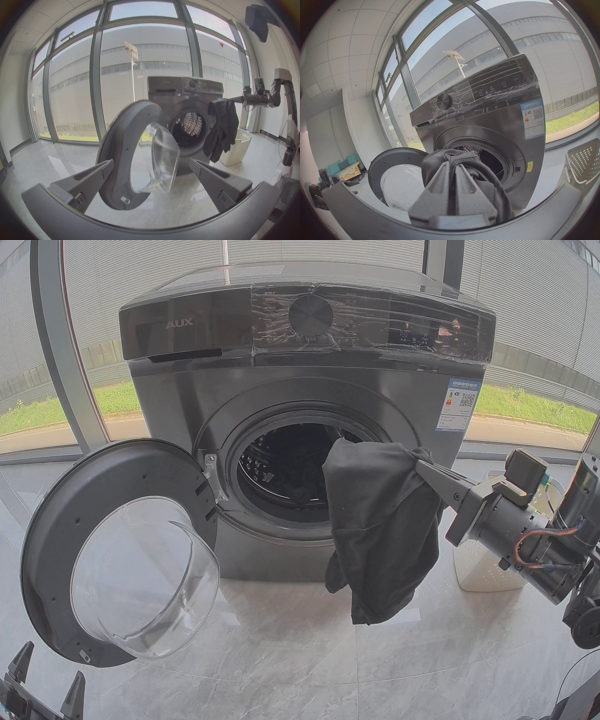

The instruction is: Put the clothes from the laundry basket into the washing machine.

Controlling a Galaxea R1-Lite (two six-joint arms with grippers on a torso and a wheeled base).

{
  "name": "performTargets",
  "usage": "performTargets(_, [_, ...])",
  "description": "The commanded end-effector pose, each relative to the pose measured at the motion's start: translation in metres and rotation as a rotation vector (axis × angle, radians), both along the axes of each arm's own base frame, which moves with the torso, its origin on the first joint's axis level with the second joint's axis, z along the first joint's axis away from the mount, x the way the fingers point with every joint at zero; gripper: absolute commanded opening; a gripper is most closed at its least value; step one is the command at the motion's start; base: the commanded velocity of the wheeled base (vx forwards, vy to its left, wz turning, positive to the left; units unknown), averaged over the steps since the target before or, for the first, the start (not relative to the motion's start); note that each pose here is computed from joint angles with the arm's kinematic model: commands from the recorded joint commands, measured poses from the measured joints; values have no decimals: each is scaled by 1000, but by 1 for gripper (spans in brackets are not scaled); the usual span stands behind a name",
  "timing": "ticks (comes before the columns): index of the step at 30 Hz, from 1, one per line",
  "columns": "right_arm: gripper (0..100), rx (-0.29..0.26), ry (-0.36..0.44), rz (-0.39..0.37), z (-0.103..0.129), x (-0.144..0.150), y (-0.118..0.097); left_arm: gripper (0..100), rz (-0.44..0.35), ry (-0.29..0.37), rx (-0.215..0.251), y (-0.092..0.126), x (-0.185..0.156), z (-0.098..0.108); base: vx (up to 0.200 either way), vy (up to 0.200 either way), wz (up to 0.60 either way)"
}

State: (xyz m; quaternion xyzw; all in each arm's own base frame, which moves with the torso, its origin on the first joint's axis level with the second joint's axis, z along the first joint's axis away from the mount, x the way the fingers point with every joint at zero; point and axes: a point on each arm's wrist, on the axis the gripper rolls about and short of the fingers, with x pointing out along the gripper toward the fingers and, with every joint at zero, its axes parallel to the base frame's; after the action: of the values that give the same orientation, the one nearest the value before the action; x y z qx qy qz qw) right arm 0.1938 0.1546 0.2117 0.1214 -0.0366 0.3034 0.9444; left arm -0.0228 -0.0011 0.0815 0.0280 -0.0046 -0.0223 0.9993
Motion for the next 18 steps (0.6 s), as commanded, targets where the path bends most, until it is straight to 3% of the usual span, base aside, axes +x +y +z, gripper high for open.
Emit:
performTargets(1, [0,-15,12,16,-11,9,17,100,4,-137,-17,0,-6,19,0,0,0])
performTargets(3, [0,-13,9,16,-11,9,17,100,0,-162,-19,0,-7,24,0,0,0])
performTargets(4, [0,-1,-7,35,-7,10,22,100,-10,-344,-9,-1,-27,94,0,0,0])
performTargets(5, [0,6,-15,42,-4,11,26,100,-54,-298,4,-1,-25,106,0,0,0])
performTargets(7, [0,17,-20,60,-1,11,33,100,-133,-236,21,-3,-20,110,0,0,0])
performTargets(8, [0,24,-23,77,0,10,38,100,-240,-161,20,-5,-11,109,0,0,0])
performTargets(10, [0,30,-30,83,2,14,43,100,-382,-30,-1,-9,12,111,0,0,0])
performTargets(12, [0,26,-23,87,-2,22,51,100,-441,79,-37,-10,35,113,0,0,0])
performTargets(14, [0,29,-27,85,-4,29,57,100,-481,141,-45,-10,58,117,0,0,0])
performTargets(18, [0,55,-59,73,0,40,63,100,-565,191,-43,-19,102,118,0,0,0])
